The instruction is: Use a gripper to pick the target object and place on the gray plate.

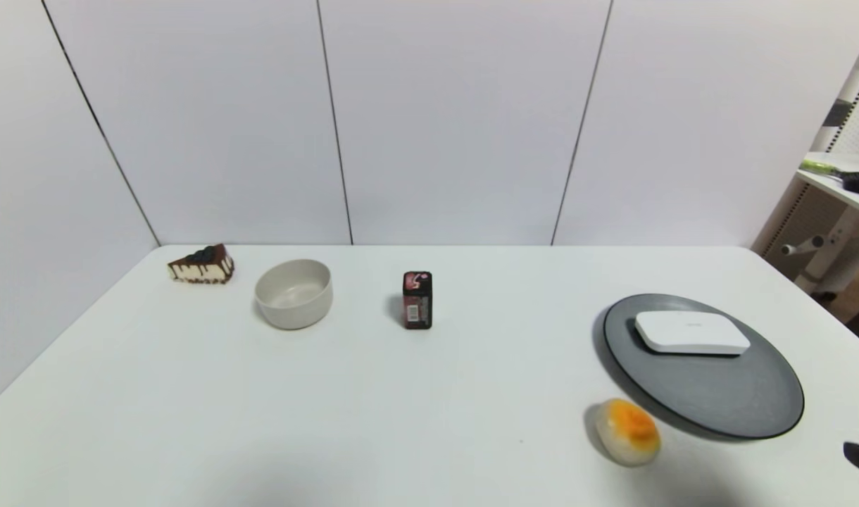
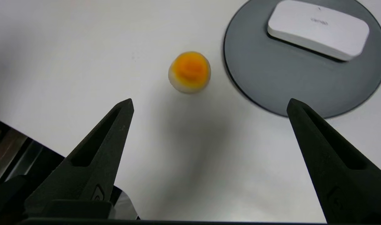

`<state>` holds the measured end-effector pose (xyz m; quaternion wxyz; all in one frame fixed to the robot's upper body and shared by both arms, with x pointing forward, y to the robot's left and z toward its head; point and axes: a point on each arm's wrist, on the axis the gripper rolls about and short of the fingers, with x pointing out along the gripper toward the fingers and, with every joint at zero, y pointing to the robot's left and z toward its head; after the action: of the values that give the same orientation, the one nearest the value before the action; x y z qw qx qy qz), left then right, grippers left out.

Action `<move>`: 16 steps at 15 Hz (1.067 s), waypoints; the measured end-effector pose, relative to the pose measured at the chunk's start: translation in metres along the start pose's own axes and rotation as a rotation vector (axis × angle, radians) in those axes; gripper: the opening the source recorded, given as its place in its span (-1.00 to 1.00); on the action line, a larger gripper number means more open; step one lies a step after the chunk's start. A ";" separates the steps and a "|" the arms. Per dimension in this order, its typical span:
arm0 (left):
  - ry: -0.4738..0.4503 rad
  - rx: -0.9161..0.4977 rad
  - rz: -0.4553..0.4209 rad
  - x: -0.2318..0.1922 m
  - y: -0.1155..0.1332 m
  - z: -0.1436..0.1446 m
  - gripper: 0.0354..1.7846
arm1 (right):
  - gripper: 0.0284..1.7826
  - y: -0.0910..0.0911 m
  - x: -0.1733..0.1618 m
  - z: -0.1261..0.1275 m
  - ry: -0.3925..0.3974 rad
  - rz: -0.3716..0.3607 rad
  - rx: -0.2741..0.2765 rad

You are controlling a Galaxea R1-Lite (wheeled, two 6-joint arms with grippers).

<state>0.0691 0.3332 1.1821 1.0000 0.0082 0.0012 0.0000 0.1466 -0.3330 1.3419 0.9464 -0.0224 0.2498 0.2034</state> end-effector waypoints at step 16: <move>0.000 0.000 0.000 0.000 0.000 0.000 0.89 | 0.90 0.018 0.012 -0.171 -0.519 -0.449 -0.005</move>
<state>0.0691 0.3332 1.1821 1.0000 0.0082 0.0012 -0.0002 0.0700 -0.3368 1.1876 0.9995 -0.0265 -0.0112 -0.0103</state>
